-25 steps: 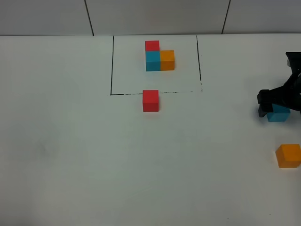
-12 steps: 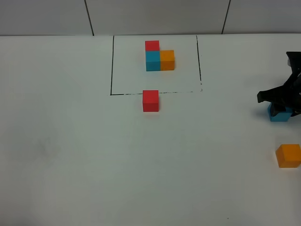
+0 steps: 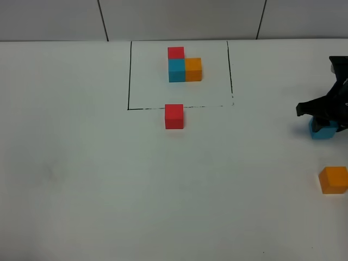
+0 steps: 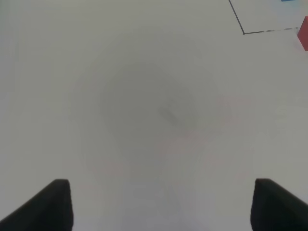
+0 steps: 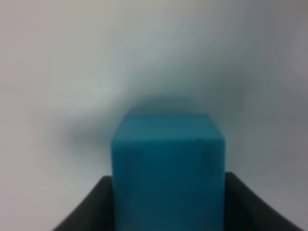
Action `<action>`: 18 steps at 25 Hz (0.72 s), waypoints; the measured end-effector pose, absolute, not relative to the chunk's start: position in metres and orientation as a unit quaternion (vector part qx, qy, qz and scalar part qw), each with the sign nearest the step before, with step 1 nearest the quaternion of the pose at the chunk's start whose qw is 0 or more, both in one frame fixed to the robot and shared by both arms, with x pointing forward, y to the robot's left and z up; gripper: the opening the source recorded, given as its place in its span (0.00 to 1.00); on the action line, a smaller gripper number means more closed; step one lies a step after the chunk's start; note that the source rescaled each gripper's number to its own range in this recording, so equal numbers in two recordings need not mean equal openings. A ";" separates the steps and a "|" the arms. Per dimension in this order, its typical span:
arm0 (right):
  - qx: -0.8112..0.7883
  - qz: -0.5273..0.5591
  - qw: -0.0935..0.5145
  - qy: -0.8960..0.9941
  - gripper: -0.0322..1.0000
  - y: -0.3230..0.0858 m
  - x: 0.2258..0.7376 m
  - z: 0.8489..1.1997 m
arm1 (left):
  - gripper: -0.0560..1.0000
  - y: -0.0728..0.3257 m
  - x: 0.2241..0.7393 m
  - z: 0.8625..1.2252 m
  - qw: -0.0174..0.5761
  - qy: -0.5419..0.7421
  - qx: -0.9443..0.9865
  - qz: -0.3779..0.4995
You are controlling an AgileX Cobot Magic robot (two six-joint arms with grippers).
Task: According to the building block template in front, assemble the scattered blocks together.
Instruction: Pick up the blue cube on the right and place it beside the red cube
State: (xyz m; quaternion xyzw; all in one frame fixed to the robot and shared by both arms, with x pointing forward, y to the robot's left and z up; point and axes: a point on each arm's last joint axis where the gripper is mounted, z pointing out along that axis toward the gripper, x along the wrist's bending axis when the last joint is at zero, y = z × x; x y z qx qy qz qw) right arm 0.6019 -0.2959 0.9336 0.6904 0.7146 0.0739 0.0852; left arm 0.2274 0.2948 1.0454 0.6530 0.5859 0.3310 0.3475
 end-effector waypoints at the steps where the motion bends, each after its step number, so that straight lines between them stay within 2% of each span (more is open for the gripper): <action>1: 0.684 0.076 0.089 0.720 0.03 -0.284 0.599 0.944 | 0.80 0.295 0.227 1.045 0.348 0.586 0.653 0.331; 6: 0.702 0.100 0.079 0.701 0.03 -0.220 0.579 0.976 | 0.80 0.295 0.227 1.045 0.348 0.586 0.653 0.331; 11: 0.688 0.091 0.078 0.716 0.03 -0.155 0.553 0.978 | 0.80 0.295 0.227 1.045 0.348 0.586 0.653 0.331; 14: 0.682 0.092 0.089 0.720 0.03 -0.129 0.539 0.978 | 0.80 0.295 0.227 1.045 0.348 0.586 0.653 0.331; 18: 0.687 0.090 0.088 0.716 0.03 -0.116 0.530 0.978 | 0.80 0.295 0.227 1.045 0.348 0.586 0.653 0.331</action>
